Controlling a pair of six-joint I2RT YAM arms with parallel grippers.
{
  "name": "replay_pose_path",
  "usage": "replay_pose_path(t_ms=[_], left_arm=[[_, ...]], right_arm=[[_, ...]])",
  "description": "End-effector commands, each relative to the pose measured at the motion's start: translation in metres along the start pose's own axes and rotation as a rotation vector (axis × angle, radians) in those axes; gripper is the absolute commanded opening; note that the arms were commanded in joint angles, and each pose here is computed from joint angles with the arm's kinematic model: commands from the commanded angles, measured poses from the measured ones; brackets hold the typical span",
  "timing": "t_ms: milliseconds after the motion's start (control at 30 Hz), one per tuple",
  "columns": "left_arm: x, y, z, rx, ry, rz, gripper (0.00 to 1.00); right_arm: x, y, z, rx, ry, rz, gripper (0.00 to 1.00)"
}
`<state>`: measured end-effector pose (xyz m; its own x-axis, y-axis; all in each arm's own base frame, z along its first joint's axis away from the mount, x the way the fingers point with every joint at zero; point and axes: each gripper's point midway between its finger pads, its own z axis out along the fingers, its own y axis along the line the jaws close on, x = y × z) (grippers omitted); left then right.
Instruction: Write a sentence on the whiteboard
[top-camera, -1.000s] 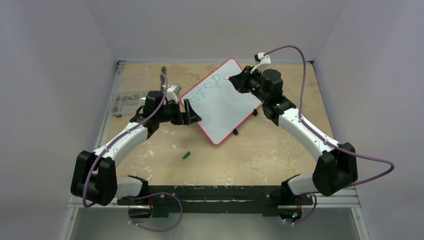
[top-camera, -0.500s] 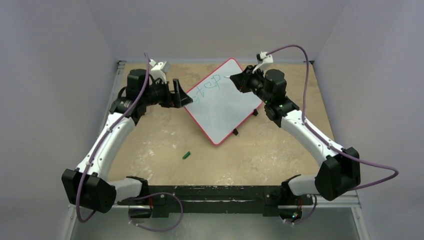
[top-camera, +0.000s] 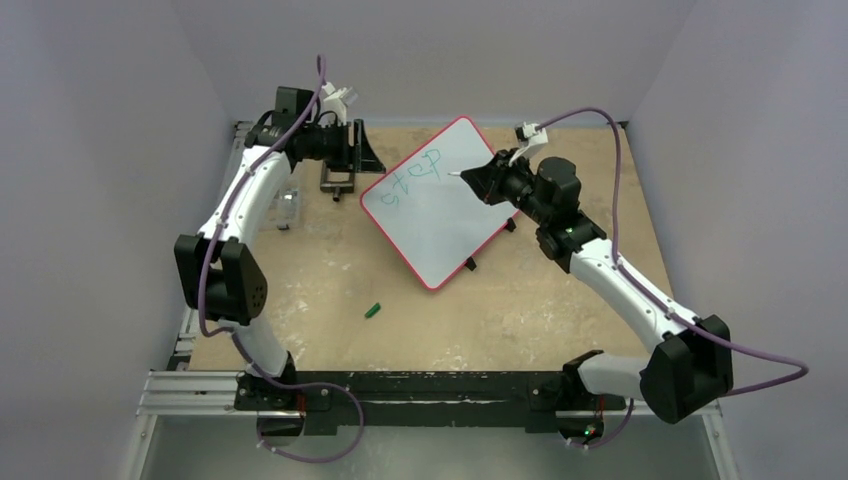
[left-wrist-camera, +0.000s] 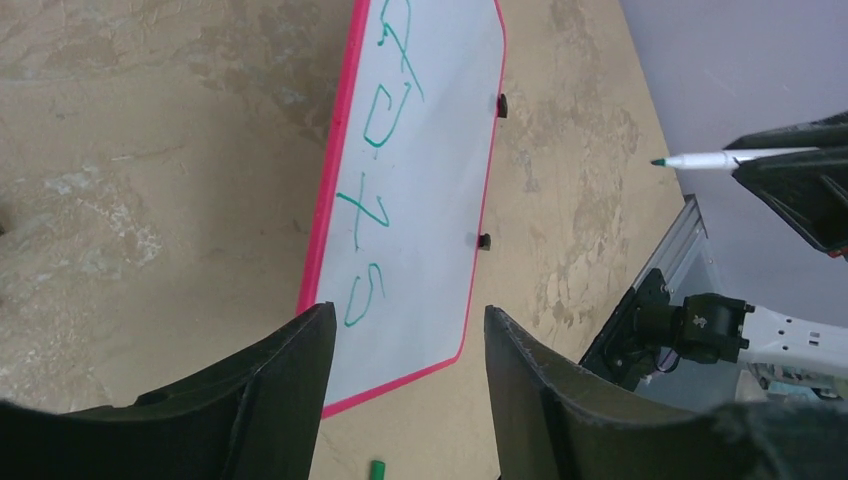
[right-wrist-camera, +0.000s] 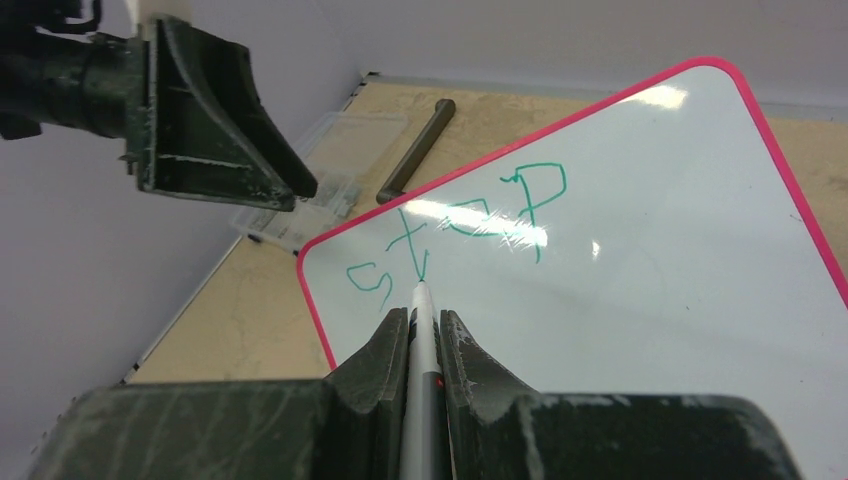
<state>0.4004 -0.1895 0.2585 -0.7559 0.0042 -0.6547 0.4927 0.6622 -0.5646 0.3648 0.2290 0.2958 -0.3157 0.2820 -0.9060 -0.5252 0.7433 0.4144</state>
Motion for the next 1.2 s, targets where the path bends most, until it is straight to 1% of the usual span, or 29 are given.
replay_pose_path(t_ms=[0,100,267,467,733,967,1167], left_arm=[[-0.017,0.000,-0.001,0.086,-0.007,0.023,0.54],[-0.019,0.008,0.008,0.100,0.013,0.013,0.52],[-0.011,0.017,0.020,0.124,0.052,-0.008,0.46],[0.005,0.036,0.035,0.123,0.109,-0.048,0.45],[0.011,0.038,0.044,0.169,0.132,-0.073,0.42],[0.017,0.034,0.048,0.231,0.153,-0.094,0.35],[0.024,0.036,0.052,0.238,0.175,-0.109,0.33]], right_arm=[[-0.011,0.016,-0.011,-0.060,-0.037,-0.006,0.00],[-0.008,0.020,-0.012,-0.079,-0.022,0.006,0.00],[-0.006,0.022,-0.012,-0.089,-0.012,0.009,0.00],[-0.004,0.022,-0.011,-0.093,-0.001,0.009,0.00],[0.000,0.024,-0.012,-0.109,0.014,0.009,0.00],[0.009,0.032,-0.014,-0.163,0.043,0.022,0.00],[0.015,0.033,-0.017,-0.177,0.055,0.029,0.00]])
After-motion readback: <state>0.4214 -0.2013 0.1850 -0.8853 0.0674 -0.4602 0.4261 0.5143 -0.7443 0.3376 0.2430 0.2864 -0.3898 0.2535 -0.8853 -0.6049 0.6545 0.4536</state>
